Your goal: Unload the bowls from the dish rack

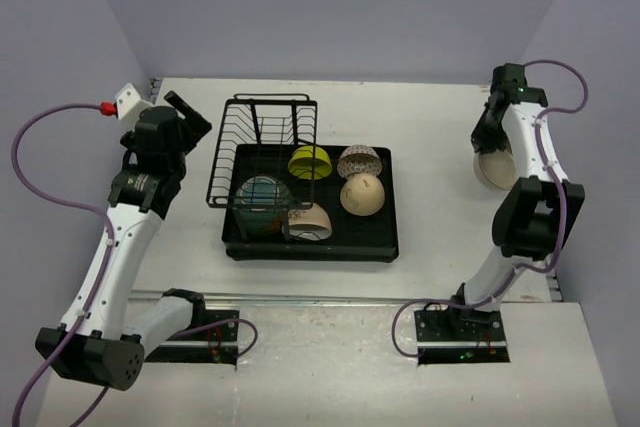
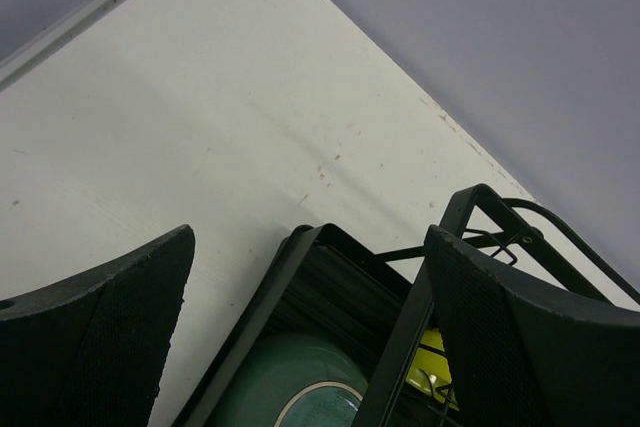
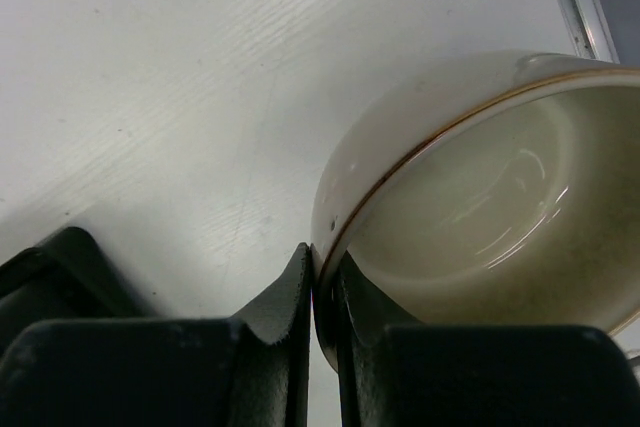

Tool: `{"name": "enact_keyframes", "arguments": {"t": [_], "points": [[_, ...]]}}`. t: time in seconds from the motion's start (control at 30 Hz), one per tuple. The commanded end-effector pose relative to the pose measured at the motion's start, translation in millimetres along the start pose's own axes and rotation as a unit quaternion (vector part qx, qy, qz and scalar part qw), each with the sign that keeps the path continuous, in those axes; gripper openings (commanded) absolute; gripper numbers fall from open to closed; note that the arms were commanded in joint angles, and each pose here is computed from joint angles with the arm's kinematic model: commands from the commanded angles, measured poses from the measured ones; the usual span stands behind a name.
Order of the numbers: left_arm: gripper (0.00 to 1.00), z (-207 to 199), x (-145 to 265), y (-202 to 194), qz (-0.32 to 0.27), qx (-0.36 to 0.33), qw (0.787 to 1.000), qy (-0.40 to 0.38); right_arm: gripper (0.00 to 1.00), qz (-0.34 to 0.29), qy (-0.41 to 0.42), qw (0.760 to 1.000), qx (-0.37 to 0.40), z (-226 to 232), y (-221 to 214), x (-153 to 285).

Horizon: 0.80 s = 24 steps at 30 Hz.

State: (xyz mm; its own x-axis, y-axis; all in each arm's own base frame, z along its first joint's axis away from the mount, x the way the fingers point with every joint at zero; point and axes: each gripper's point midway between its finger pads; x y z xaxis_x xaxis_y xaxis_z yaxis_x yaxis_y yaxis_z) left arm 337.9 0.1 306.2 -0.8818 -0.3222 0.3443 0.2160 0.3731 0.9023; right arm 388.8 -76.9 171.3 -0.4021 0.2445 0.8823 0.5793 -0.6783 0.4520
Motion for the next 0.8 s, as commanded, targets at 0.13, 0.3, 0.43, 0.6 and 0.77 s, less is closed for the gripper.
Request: {"name": "enact_keyframes", "arguments": {"t": [0.13, 0.3, 0.43, 0.6, 0.77], "points": [[0.96, 5.7, 0.7, 12.2, -0.019, -0.005, 1.000, 0.014, 0.00, -0.008, -0.052, 0.998, 0.020, -5.5, 13.8, -35.4], [0.96, 5.5, -2.1, 2.3, -0.009, -0.001, 1.000, 0.012, 0.00, -0.001, -0.070, 0.997, 0.020, -4.3, 15.4, -54.5], [0.96, 4.6, -1.8, 6.3, -0.013, -0.004, 1.000, 0.012, 0.00, 0.005, -0.094, 0.995, 0.023, -8.7, 14.9, -70.1], [0.96, 5.6, -2.3, 6.2, -0.013, -0.008, 1.000, 0.014, 0.00, 0.012, -0.109, 0.994, 0.019, -11.9, 15.5, -83.0], [0.97, 7.7, -2.7, 3.0, -0.011, -0.007, 1.000, 0.018, 0.00, 0.023, -0.112, 0.993, 0.021, -10.8, 12.7, -93.5]]}}
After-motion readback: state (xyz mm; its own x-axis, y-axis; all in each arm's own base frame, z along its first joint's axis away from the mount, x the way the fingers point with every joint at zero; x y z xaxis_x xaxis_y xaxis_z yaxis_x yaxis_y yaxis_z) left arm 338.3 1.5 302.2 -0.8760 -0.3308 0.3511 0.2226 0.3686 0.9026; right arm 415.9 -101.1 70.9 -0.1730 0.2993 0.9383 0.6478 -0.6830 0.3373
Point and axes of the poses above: each gripper's point midway between its finger pads, its own x axis back along the fingers, its own z axis along the line the jaws close on, y = z × x, and after that the axes turned 14 degrees about -x, right-handed
